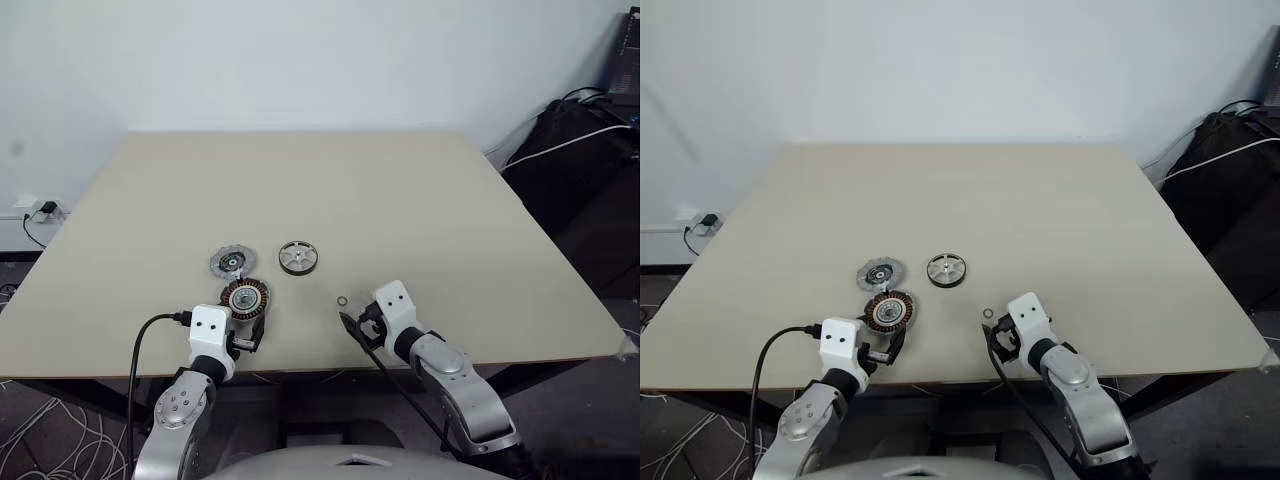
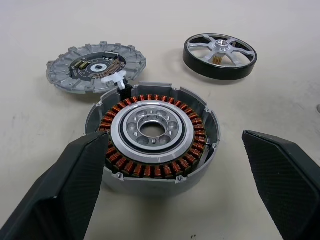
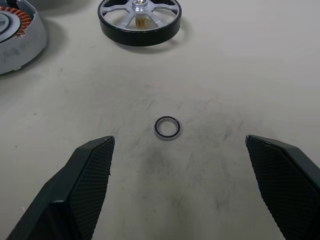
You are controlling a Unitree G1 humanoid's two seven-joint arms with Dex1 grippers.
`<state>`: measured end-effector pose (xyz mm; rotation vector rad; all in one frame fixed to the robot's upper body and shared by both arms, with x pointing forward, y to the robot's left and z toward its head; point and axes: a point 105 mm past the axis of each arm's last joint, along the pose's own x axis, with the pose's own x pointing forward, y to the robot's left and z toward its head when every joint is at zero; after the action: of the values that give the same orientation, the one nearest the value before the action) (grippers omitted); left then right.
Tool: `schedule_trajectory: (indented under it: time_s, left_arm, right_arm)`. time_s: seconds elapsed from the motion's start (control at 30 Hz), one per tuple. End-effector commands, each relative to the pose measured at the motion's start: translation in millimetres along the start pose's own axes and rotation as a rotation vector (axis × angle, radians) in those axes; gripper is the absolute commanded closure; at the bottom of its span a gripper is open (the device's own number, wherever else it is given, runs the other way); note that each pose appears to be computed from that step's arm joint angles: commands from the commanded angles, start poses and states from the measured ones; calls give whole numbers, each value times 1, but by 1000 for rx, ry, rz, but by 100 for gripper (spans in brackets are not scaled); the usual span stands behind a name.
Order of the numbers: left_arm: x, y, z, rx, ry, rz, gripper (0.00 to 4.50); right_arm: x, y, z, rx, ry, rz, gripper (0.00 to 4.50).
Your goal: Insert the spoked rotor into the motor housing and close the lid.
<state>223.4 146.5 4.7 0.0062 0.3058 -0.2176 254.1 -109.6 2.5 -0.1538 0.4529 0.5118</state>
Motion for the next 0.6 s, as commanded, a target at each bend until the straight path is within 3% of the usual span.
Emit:
schedule_trajectory:
  time_s: [0.03,0.6]
  left_arm:
    - [-1,-4,14,7,-46,-16,0]
    - [-6,-1,7,2,-30,-16,0]
  right_arm:
    - [-1,0,16,-16,-59,-5,3]
    - [9,1,14,6,-52,4,3]
